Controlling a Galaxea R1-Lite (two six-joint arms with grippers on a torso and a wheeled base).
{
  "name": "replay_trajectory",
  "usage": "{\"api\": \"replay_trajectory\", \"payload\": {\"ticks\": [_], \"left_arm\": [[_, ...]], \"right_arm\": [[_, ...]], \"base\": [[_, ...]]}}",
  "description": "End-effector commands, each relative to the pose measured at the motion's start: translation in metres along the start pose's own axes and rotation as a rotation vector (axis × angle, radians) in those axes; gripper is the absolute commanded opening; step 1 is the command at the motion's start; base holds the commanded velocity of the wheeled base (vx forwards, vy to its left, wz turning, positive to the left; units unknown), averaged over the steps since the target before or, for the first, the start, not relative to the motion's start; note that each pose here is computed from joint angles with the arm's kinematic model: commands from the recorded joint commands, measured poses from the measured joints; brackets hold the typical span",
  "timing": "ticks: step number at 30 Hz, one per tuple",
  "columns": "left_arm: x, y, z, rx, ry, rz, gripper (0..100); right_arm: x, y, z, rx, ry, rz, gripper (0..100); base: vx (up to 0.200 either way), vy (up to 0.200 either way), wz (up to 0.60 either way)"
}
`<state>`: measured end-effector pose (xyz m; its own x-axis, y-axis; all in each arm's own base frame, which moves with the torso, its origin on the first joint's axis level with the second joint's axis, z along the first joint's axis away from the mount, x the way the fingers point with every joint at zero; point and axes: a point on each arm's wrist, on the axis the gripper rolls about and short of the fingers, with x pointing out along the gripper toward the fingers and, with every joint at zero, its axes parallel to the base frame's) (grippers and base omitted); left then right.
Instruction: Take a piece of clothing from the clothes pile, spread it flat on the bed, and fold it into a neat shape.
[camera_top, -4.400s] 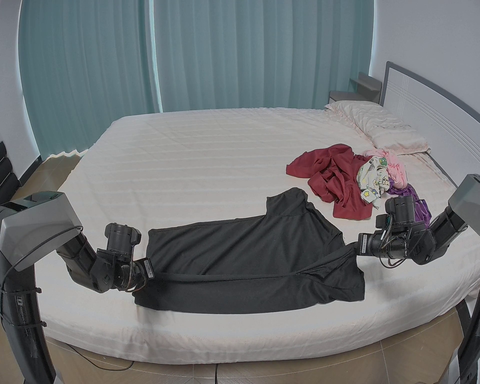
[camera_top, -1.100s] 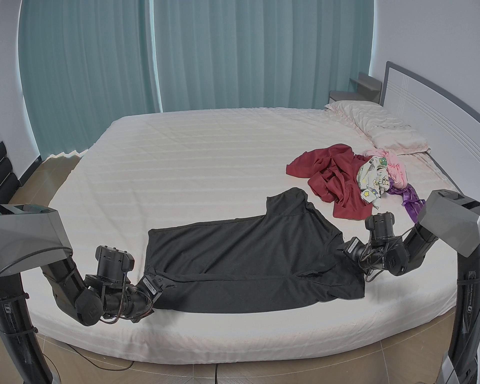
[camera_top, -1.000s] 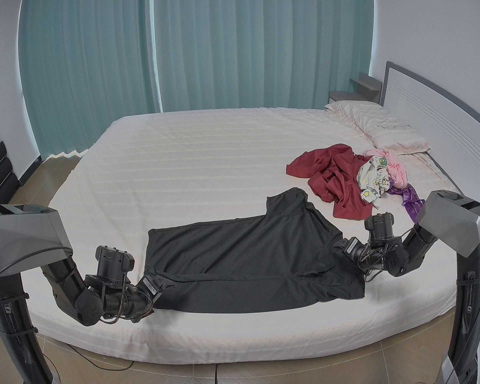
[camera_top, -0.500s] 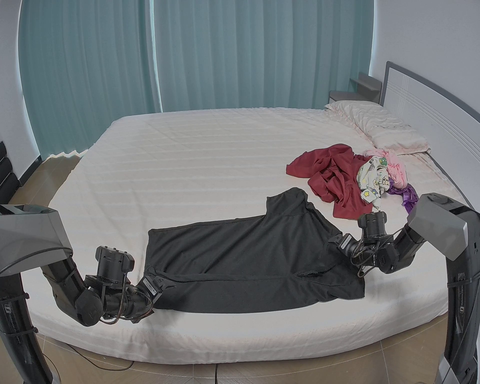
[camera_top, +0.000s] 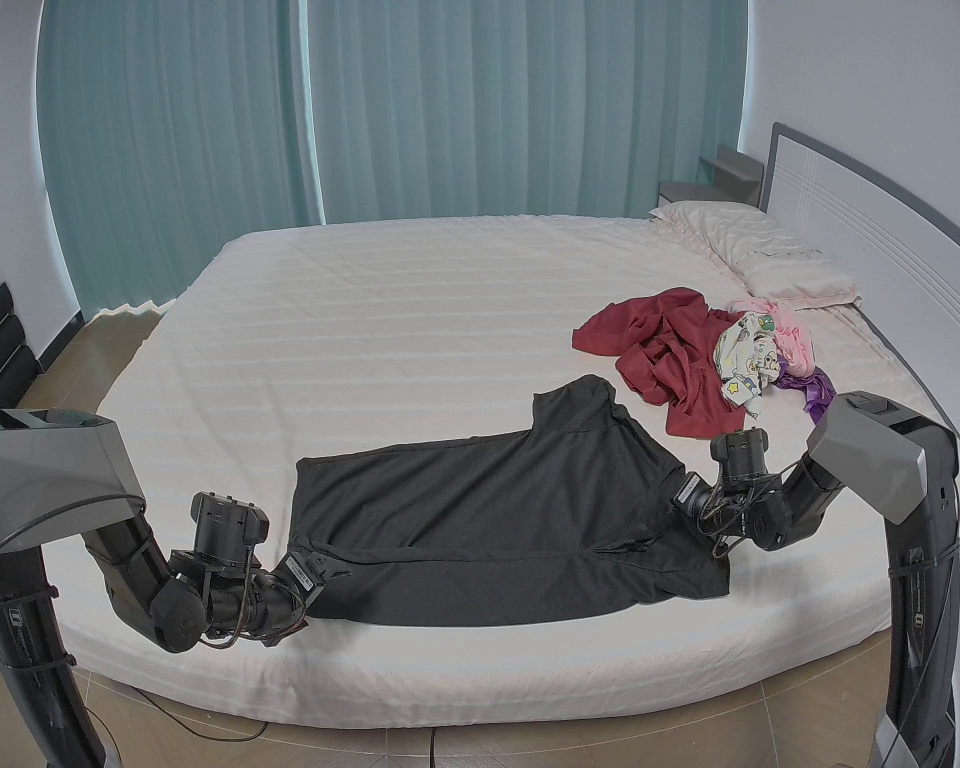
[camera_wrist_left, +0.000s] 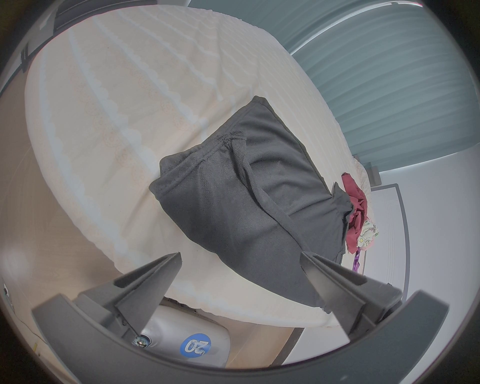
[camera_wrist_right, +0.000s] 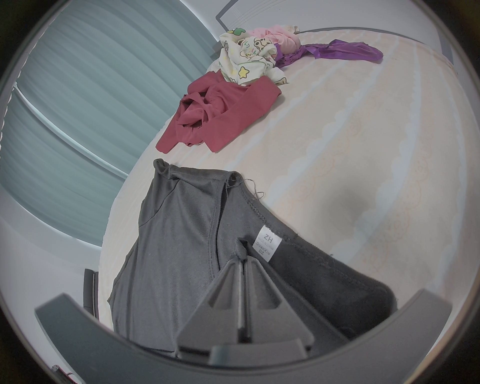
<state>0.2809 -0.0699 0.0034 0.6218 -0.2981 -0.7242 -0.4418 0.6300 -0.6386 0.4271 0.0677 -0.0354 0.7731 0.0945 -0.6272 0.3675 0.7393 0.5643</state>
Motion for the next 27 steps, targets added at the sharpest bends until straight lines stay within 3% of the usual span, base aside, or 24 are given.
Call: {"api": "replay_trajectory", "payload": {"ticks": [1,13,27], "left_arm": [[0.0,0.0,0.0,-0.002,0.0,0.001,100],[0.0,0.0,0.0,-0.001,0.0,0.001,100],[-0.002,0.002,-0.001,0.004,-0.029,-0.047,100]], "right_arm": [[-0.009,0.006,0.004,0.0,-0.01,0.012,0],[-0.08,0.039,0.019,-0.022,-0.003,0.048,0],[-0.132,0.024,0.001,-0.041,0.09,-0.036,0]], "base": [[0.0,0.0,0.0],[0.0,0.0,0.0],[0.0,0.0,0.0]]}}
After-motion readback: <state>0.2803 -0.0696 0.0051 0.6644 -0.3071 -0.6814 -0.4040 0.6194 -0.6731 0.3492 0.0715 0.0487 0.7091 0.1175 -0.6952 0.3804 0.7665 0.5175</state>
